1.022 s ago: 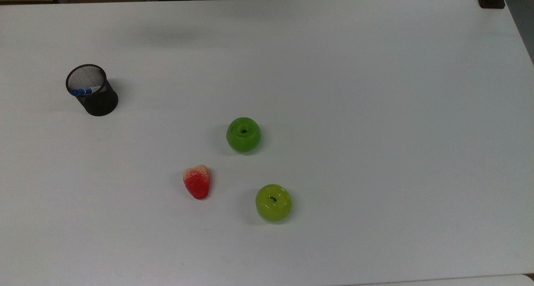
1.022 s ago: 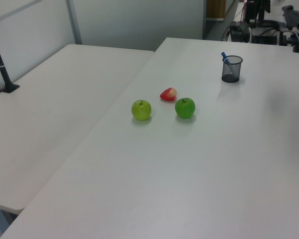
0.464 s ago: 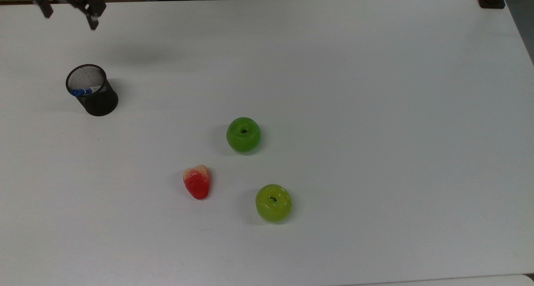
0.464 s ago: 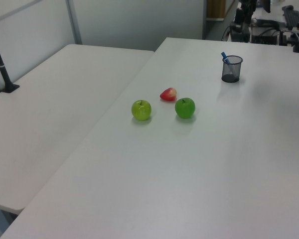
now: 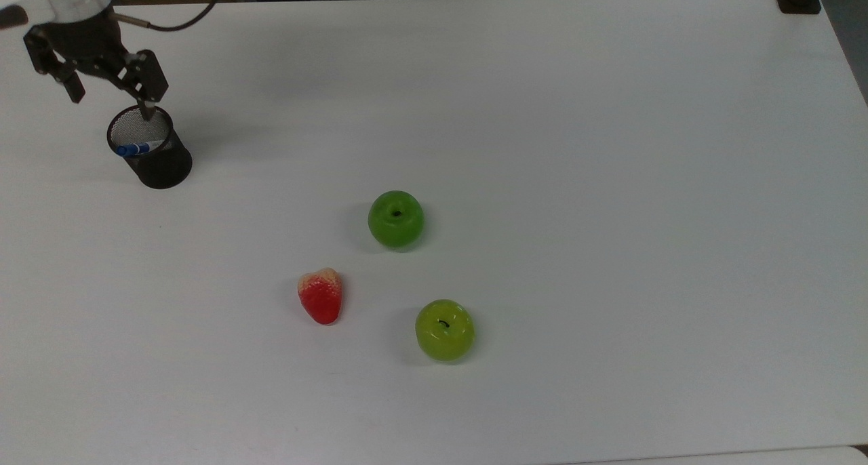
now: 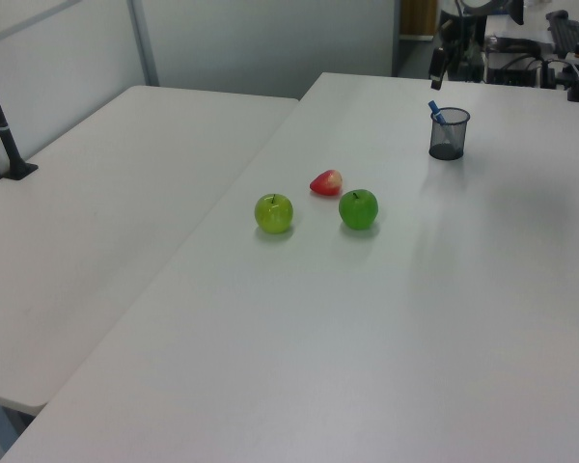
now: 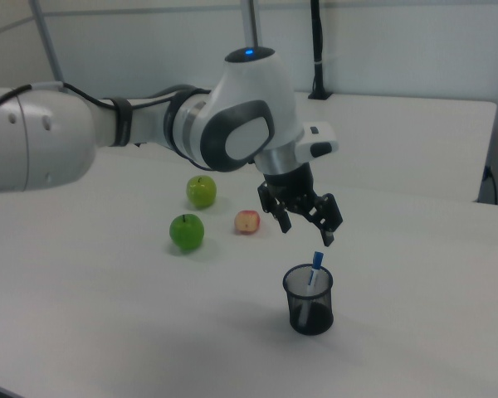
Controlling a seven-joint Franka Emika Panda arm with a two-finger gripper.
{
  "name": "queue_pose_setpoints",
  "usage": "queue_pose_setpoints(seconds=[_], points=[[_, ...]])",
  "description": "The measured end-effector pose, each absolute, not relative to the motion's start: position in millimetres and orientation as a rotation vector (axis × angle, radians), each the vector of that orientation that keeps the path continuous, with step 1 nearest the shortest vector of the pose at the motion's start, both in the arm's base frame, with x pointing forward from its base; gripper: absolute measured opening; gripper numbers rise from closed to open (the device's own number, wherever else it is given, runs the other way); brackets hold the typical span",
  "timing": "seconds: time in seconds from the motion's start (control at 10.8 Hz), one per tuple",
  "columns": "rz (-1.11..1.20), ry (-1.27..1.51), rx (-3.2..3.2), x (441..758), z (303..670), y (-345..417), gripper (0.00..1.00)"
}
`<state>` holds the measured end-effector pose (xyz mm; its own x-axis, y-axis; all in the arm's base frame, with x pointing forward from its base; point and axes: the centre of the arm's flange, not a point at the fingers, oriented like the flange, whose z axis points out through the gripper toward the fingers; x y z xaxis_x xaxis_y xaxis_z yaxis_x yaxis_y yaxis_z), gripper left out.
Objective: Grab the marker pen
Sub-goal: 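Move the open gripper over the black mesh pen cup, then close the gripper on the blue-capped marker pen's top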
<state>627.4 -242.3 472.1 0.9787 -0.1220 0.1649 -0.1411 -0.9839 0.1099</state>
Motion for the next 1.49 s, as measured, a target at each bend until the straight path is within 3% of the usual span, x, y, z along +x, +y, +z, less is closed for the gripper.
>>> queue_pose_setpoints(seconds=[0.46, 0.56, 0.65, 0.84, 1.02, 1.3, 1.49], points=[[0.251, -0.034, 3.002, 643.9, 428.7, -247.4, 0.96], [0.258, -0.028, 3.001, 646.6, 421.9, -247.9, 0.89], [0.266, -0.025, 3.000, 648.9, 416.0, -248.5, 0.72], [0.263, -0.020, 3.001, 650.6, 408.9, -248.7, 0.62], [0.263, -0.017, 3.002, 651.1, 408.8, -247.9, 0.30], [0.264, -0.015, 3.002, 651.4, 409.0, -247.2, 0.18], [0.265, -0.015, 3.002, 651.6, 409.4, -247.3, 0.18]])
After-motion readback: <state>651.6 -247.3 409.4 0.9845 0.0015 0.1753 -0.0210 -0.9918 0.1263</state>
